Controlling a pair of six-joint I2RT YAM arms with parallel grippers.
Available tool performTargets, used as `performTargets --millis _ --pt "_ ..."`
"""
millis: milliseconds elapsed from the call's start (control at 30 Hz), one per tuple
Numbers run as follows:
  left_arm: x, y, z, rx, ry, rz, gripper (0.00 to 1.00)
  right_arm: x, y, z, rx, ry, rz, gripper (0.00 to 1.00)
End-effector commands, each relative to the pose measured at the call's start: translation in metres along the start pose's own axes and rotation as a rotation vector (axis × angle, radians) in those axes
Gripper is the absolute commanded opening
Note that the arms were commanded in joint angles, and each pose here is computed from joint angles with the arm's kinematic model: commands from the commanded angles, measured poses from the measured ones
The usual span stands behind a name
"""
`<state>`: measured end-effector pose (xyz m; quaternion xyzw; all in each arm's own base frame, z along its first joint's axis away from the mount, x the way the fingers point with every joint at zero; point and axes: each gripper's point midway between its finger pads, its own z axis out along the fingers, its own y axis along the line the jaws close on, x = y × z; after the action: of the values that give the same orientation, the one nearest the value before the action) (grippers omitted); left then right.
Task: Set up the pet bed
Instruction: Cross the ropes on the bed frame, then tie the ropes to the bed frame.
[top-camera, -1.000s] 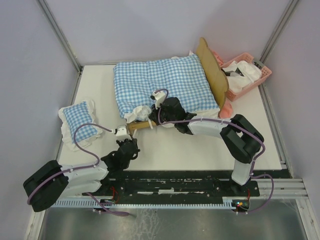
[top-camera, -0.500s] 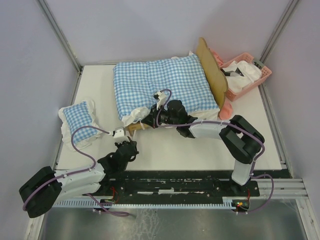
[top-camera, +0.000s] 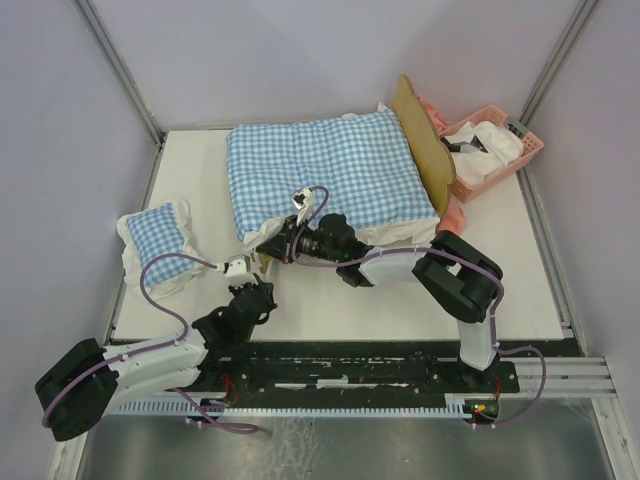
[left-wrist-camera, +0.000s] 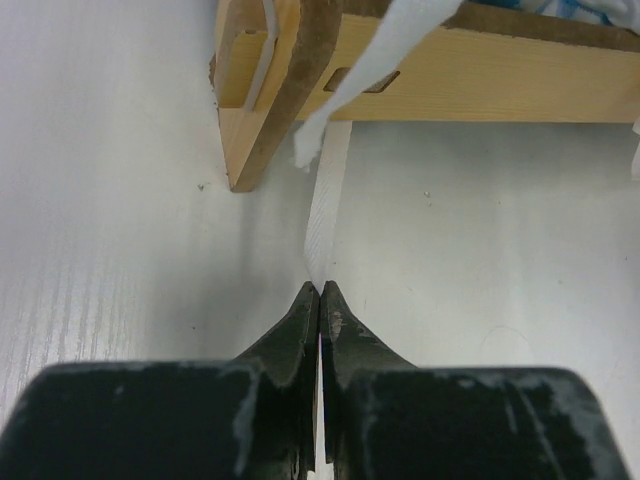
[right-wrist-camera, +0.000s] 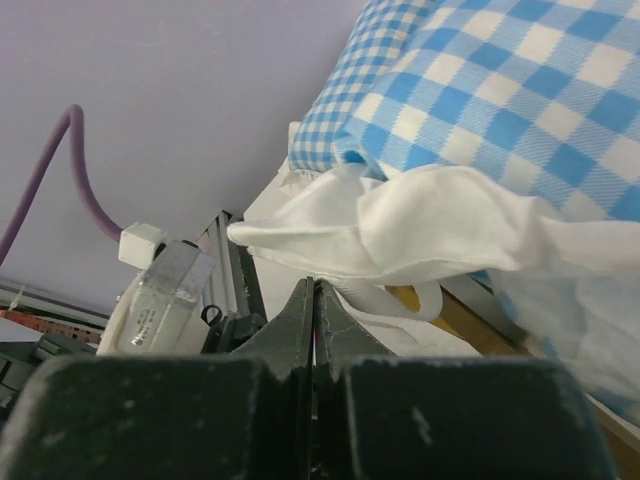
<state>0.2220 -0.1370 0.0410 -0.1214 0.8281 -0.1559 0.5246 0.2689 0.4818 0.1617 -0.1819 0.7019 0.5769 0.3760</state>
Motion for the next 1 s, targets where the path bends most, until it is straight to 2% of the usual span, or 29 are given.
performTargets --millis 0,67,100,167,200,267,367,467,667,767,867,967 --pt "0.004 -0.008 0.000 0.024 0.025 -0.030 0.03 -0.023 0.023 0.014 -0.064 -0.112 -0.028 0.02" --pt "0.003 -0.010 0.001 0.026 0.027 -0.033 0.03 -0.015 0.013 0.016 -0.033 -0.099 -0.058 0.04" --pt "0.001 -0.012 0.001 0.027 0.023 -0.037 0.03 -0.009 0.006 0.016 0.000 -0.076 -0.091 0.08" --pt "-0.003 -0.014 0.000 0.032 0.011 -0.046 0.03 0.006 -0.013 0.010 0.083 0.004 -0.187 0.20" --pt "-0.006 -0.016 0.000 0.035 0.001 -0.049 0.03 0.012 -0.023 0.002 0.135 0.048 -0.241 0.30" --pt "-0.012 -0.015 0.000 0.027 -0.022 -0.052 0.03 0.011 -0.034 -0.022 0.223 0.114 -0.377 0.45" --pt "-0.018 -0.014 0.000 0.015 -0.045 -0.055 0.03 0.009 -0.036 -0.067 0.278 0.306 -0.620 0.67" --pt "-0.023 -0.017 0.001 0.029 -0.062 -0.091 0.03 -0.001 -0.040 -0.098 0.283 0.481 -0.902 0.77" --pt "-0.028 -0.020 0.009 0.044 -0.056 -0.121 0.03 -0.013 -0.056 -0.106 0.246 0.632 -1.241 0.82" --pt "-0.031 -0.019 0.015 0.060 -0.039 -0.148 0.03 -0.017 -0.068 -0.092 0.234 0.681 -1.299 0.81" --pt "-0.038 -0.016 0.021 0.059 -0.043 -0.158 0.03 -0.015 -0.084 -0.073 0.238 0.766 -1.294 0.74" --pt "-0.049 -0.015 0.026 0.056 -0.067 -0.166 0.03 -0.023 -0.102 -0.051 0.322 0.725 -1.289 0.62"
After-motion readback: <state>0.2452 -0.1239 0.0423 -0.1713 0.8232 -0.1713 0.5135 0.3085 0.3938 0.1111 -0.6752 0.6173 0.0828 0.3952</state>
